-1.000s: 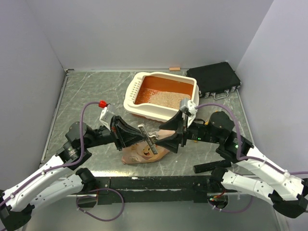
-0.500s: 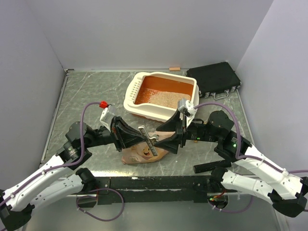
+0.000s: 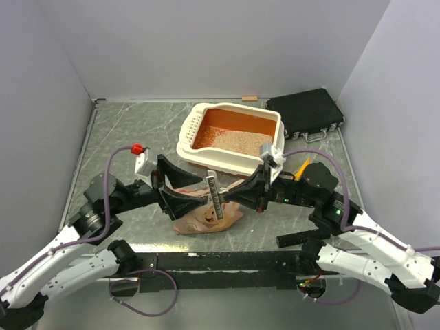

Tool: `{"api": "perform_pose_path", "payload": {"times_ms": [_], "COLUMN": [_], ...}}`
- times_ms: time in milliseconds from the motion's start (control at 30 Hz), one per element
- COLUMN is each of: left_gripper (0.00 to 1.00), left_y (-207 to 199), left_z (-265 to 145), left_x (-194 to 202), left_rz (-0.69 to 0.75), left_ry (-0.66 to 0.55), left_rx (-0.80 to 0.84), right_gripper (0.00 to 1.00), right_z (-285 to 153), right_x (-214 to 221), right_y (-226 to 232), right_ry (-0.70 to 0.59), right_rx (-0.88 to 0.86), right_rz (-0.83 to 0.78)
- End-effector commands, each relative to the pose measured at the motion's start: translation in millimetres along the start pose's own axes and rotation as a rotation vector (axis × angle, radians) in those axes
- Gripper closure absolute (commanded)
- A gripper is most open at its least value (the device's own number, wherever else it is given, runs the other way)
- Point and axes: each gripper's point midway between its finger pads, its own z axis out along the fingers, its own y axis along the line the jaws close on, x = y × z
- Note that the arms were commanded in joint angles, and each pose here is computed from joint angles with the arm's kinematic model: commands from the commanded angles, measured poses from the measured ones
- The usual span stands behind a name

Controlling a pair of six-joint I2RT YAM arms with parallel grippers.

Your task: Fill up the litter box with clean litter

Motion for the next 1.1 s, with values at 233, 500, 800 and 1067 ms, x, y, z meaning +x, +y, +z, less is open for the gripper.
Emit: {"api": "perform_pose_path", "payload": {"times_ms": [233,500,800,1067], "left_gripper": [0.21,0.21,0.22,0.23], "left_y": [62,120,142,131], "left_z": [-24,-31,-29,-35], "left_x": [11,51,108,119], "left_rz": [0.155,0.219,0.198,0.172], "left_ry": [0.058,0.259,0.493,0.531], "left_rx": [-0.343,-0.558,-0.548,-0.500], "right_gripper": [1.00,1.00,1.00,1.00], "right_z": [-31,-50,-53,-48], "right_x": [-36,-26,-6,9], "right_y": [-14,-24,-36,-43], "right_ry": [-0.068,-0.047,0.017,0.057], "right_rx": [0.184,0.256,0.296,0.296], "right_rz": [-0.154,-0.218,-0.230,-0.217]}}
